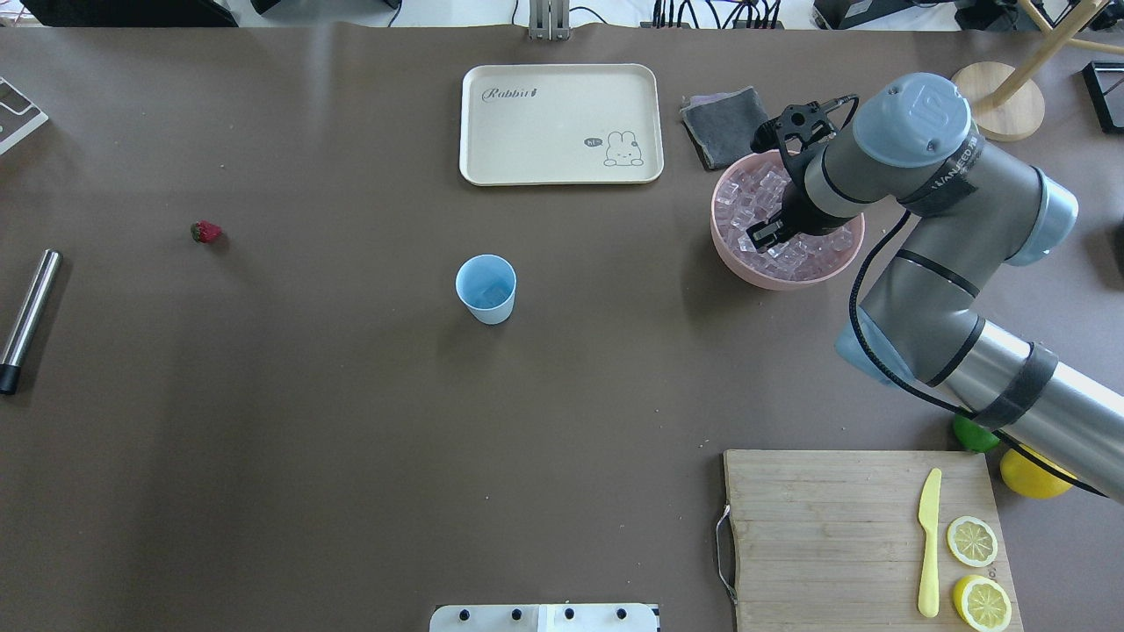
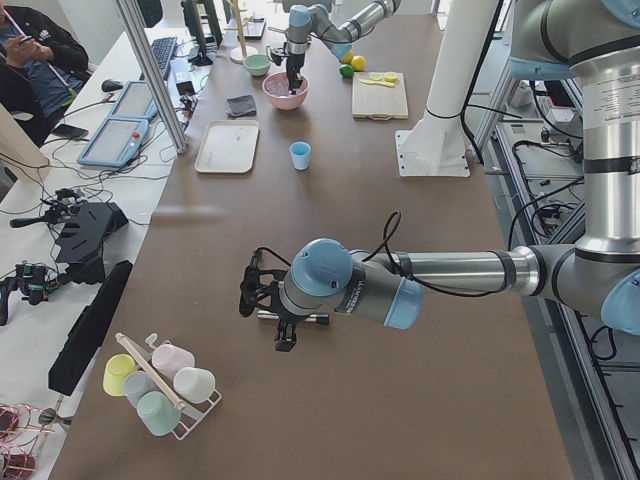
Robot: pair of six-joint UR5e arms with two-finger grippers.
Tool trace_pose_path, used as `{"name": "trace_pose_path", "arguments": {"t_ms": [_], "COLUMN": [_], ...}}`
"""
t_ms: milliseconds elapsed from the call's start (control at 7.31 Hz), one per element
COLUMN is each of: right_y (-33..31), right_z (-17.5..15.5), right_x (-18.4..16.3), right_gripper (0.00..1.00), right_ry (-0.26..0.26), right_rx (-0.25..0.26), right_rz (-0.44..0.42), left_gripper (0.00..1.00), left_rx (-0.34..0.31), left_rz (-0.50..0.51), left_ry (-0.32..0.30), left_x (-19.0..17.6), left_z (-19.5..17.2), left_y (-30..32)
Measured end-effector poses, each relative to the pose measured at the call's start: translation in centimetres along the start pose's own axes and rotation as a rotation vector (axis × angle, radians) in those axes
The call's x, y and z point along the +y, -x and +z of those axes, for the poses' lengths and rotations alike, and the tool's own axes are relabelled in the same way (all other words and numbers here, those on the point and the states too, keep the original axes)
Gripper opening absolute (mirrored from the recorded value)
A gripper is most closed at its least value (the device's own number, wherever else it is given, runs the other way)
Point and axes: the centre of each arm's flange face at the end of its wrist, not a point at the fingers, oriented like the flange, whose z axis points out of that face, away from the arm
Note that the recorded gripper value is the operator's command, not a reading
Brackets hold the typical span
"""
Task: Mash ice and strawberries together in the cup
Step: 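Grasp a third ice cube from the bowl with the right gripper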
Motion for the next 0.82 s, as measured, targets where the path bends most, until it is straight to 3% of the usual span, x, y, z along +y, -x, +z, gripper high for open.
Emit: {"name": "trace_pose_path", "arguments": {"t_ms": [547,684,821], "right_y": [-1.1,-1.2,-1.4], "right_z": [0.6,1.0,1.3], "right_x": [0.0,0.1,0.1], "right_gripper": [0.53,0.47,0.31], "right_ry": [0.013,0.018,0.023], "right_rx": [0.017,0.019,0.022], "right_rz": [0.009,0.011,0.013], "left_gripper": [0.99,0.99,0.99], "left_rx": [0.001,0.001,0.002], "left_rz": [0.004,0.004,0.005], "left_ry": [-0.005,-0.005,-0.005], "left_x": [0.3,0.4,0.4], "left_z": [-0.3,-0.3,-0.3], "left_y": [-0.2,-0.2,-0.2]}}
